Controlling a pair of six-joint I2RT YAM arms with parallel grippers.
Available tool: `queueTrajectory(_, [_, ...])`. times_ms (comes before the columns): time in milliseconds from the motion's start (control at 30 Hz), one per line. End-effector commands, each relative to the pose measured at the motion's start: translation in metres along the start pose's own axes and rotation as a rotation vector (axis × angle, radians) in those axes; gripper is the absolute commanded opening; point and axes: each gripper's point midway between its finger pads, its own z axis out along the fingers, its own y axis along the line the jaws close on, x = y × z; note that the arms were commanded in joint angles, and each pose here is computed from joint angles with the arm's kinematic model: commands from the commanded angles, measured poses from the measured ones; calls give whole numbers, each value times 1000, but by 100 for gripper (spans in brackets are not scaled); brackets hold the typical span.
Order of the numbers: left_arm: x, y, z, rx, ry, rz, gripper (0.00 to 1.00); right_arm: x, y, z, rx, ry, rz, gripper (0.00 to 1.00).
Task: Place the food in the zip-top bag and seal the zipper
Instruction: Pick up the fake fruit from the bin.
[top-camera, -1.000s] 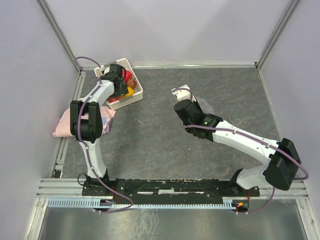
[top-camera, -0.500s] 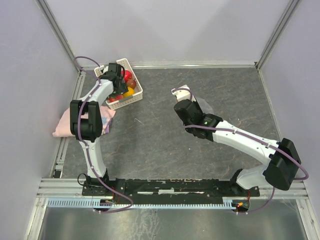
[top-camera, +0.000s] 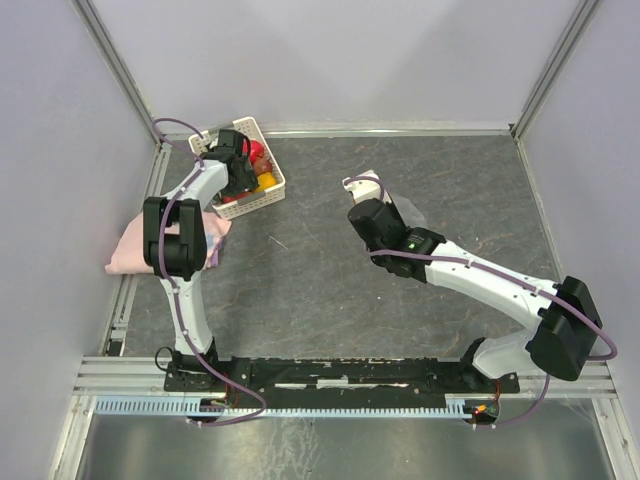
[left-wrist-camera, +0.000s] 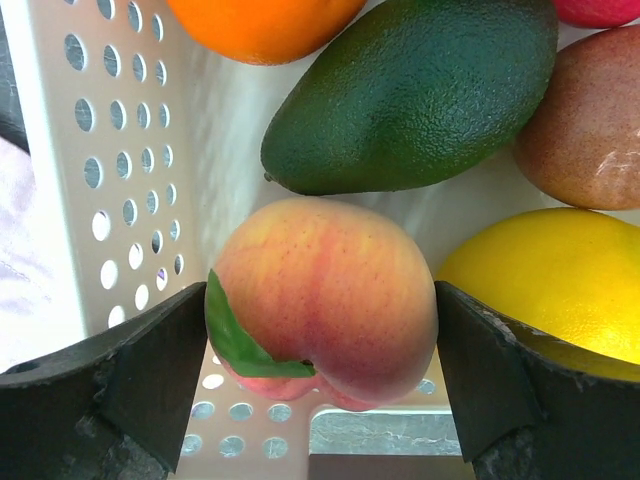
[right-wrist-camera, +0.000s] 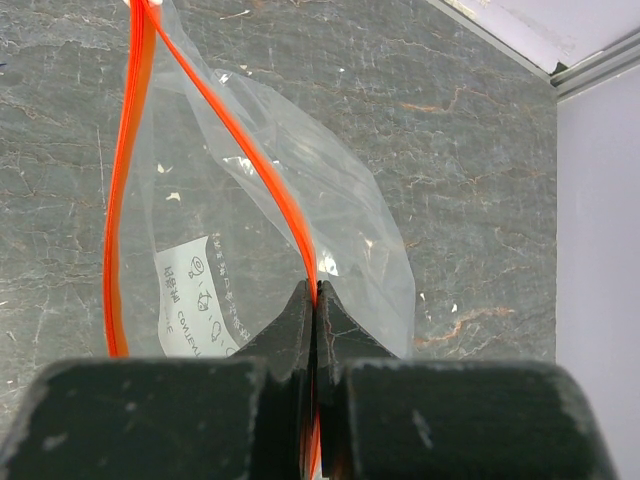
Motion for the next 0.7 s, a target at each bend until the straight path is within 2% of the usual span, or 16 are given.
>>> queueTrajectory(0, [-23, -7, -10, 40, -61, -36, 90, -15, -5, -3, 7, -29, 34, 2])
queueTrajectory(267, [-32, -12, -32, 108, -113, -53, 66, -18, -9, -5, 10, -29, 36, 2])
queueTrajectory(667, [-47, -22, -104, 312, -227, -125, 62, -29, -5, -12, -42, -26, 69, 2])
